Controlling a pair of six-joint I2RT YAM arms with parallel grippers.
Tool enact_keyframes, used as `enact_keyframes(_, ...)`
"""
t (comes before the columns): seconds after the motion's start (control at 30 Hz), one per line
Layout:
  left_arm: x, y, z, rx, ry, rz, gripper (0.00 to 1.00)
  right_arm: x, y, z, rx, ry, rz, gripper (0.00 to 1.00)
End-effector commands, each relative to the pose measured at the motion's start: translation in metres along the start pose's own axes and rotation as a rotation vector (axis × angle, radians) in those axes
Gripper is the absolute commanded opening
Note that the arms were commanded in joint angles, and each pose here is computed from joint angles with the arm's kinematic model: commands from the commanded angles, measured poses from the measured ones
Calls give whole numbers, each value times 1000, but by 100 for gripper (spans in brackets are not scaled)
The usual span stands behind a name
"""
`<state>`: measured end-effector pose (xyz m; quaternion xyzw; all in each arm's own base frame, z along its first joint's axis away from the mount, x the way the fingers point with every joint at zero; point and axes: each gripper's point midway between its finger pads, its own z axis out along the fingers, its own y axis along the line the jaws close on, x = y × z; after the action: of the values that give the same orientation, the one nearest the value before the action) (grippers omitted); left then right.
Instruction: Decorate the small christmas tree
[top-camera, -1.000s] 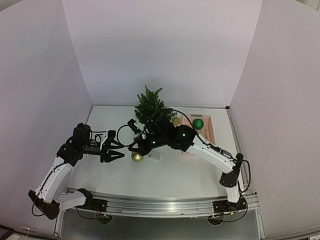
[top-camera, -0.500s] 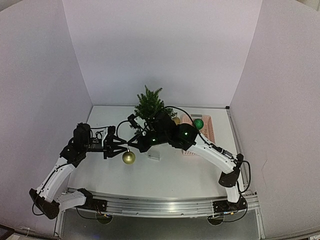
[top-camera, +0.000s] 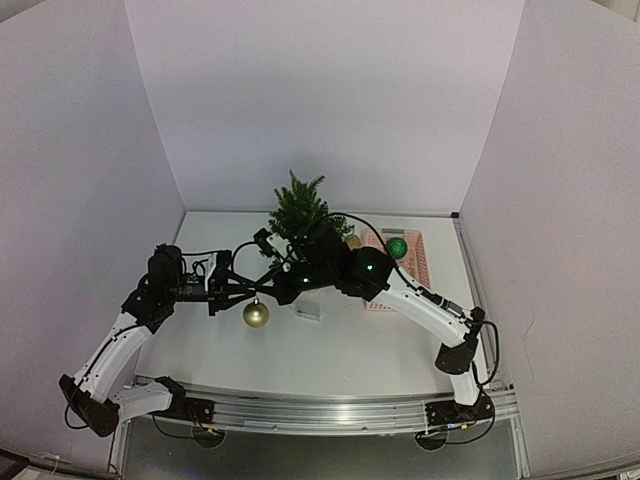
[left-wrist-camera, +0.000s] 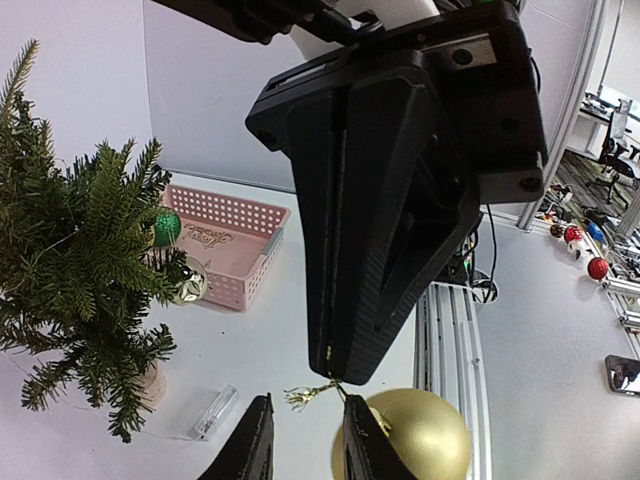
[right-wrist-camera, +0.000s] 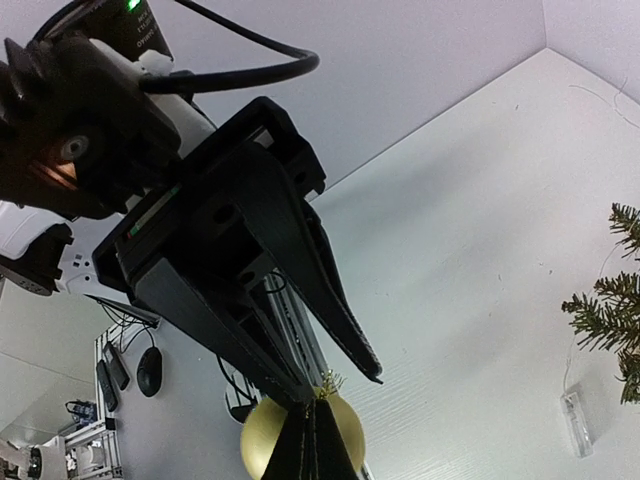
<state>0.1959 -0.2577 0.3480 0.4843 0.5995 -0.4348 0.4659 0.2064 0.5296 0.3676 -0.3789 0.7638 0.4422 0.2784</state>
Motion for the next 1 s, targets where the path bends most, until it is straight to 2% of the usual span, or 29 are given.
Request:
enact_keyframes(0.0,-16,0,0,9,-28,54,22,-11,9,-3,-11,-36,-34,0)
enact_keyframes(0.27,-18,-3,1,27,-30,60,0,-11,10,-4,-17,-34,-44,0)
enact_keyframes(0.4,-17,-4,-1,23,-18,75,1,-12,3,-8,27,-47,-58,0)
enact_keyframes(0.5,-9,-5,-3,15,17,94,6,-16,-2,-12,64,-65,-63,0)
enact_keyframes(0.57,-4,-6,-5,7,37,106,16,-18,-3,-13,75,-73,-63,0)
enact_keyframes(0.63,-3,-5,-6,-10,44,119,33,-19,-5,-13,85,-78,-56,0)
enact_keyframes(0.7,-2,-3,-7,-27,43,127,54,-19,-7,-13,98,-81,-45,0)
enact_keyframes(0.77,-1,-1,-6,-39,40,133,68,-19,-10,-13,110,-86,-34,0)
enact_keyframes(0.93,5,16,-3,-118,18,121,98,-29,-15,-16,150,-126,-8,0)
enact_keyframes(0.97,6,19,-3,-136,13,124,99,-31,-15,-17,151,-137,-6,0)
